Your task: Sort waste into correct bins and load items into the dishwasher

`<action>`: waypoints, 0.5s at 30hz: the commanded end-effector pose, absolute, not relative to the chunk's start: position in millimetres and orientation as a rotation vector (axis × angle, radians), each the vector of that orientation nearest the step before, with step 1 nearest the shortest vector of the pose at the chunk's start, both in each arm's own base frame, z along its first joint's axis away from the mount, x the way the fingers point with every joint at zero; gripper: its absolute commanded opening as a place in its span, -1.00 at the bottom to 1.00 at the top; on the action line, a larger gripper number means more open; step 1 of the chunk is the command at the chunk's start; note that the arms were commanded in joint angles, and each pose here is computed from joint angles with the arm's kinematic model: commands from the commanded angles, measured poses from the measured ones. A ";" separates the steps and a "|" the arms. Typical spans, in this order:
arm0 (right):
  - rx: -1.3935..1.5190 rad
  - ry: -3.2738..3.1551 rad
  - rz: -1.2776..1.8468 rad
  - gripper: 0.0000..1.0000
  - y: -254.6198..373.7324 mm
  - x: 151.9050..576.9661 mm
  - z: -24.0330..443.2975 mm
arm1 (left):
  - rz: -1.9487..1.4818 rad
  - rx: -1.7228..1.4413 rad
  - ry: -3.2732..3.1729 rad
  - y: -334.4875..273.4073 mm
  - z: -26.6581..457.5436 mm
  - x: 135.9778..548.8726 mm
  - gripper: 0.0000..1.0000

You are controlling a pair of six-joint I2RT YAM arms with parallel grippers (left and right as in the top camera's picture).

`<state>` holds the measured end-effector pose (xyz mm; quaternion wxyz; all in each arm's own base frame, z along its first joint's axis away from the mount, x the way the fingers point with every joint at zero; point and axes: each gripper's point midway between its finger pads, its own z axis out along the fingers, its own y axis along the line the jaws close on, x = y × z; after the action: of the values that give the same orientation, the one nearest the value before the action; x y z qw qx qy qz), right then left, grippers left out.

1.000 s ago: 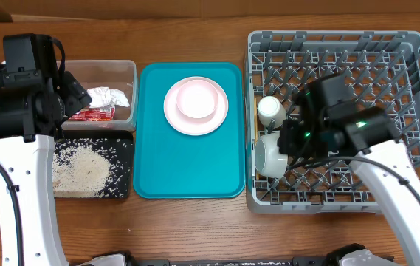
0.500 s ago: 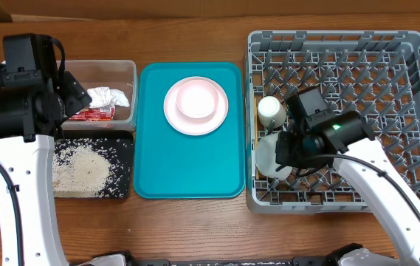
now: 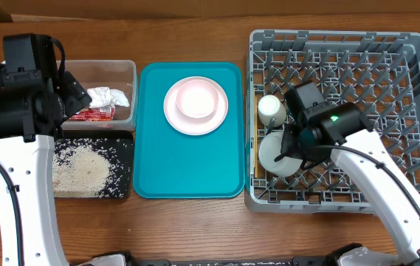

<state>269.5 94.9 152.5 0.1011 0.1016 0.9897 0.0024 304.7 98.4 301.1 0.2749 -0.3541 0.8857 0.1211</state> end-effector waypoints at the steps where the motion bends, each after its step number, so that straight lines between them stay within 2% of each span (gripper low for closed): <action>1: 0.293 2.834 0.087 -0.66 104.4 287.6 188.4 | 0.320 -0.938 2.372 97.9 306.2 306.2 1.00; 11: 0.254 2.809 0.291 -0.53 131.2 296.2 204.9 | 0.320 -0.938 2.372 98.0 306.3 306.2 1.00; 15: 0.096 2.799 0.464 -0.48 159.6 299.6 209.2 | 0.320 -0.938 2.372 98.0 306.3 306.2 0.99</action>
<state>301.1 134.3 202.2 0.1598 0.0791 0.9779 0.1092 304.7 98.4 301.1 0.2747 -0.3540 0.8857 0.1212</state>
